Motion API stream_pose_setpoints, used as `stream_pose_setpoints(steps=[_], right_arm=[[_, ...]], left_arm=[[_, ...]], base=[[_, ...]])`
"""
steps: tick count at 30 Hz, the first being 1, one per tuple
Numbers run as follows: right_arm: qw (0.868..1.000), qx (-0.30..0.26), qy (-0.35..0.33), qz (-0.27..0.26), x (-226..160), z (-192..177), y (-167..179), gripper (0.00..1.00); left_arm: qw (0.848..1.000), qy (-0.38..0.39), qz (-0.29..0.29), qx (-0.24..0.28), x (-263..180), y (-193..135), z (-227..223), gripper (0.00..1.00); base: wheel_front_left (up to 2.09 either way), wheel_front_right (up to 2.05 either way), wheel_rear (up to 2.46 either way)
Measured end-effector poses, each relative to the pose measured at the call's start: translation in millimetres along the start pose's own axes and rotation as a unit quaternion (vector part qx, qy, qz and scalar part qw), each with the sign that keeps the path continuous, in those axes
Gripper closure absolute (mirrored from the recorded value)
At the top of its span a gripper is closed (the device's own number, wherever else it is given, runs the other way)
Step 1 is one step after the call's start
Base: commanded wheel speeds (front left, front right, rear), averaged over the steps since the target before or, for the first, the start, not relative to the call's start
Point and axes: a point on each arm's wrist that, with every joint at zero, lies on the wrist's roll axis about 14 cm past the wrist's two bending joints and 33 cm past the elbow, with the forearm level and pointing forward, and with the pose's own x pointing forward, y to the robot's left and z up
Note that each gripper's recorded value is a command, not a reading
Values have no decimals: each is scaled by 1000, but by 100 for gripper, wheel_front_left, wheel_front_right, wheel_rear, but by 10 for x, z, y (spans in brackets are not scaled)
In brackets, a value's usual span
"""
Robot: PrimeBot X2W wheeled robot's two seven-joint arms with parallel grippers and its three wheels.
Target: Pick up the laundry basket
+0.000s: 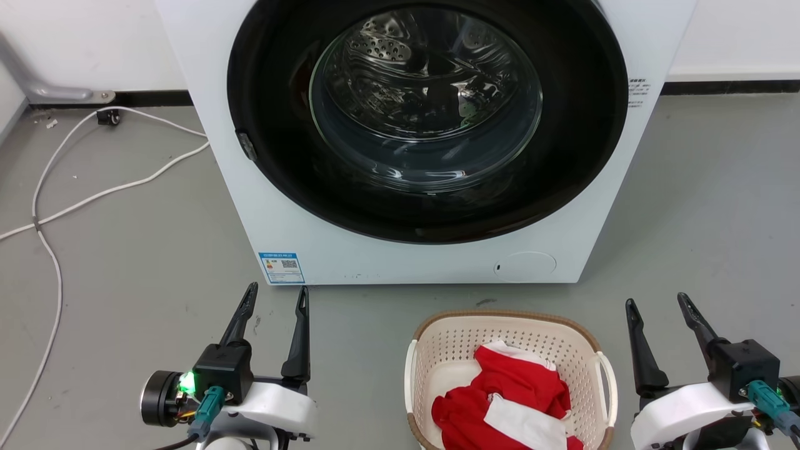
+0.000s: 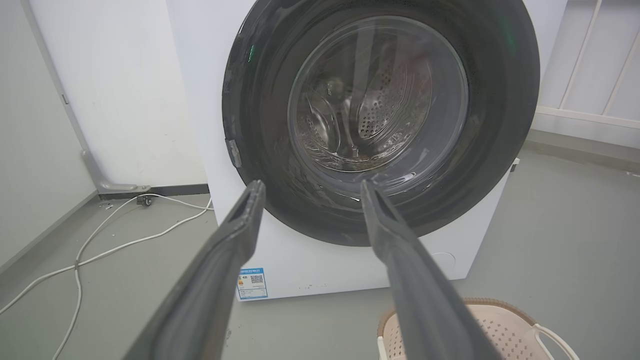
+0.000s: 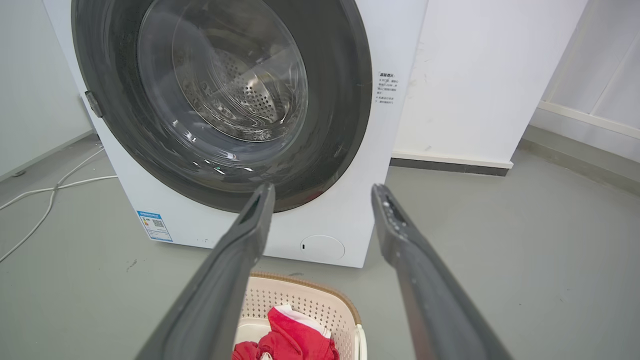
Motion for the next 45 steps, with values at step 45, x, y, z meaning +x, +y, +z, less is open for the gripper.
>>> stream_pose_setpoints(steps=[45], right_arm=[[927,59,358,-97,385,-2646,-592,0]], left_arm=[[907,392,-133,-74,429,-984,-2921,0]], base=[[0,0,0]])
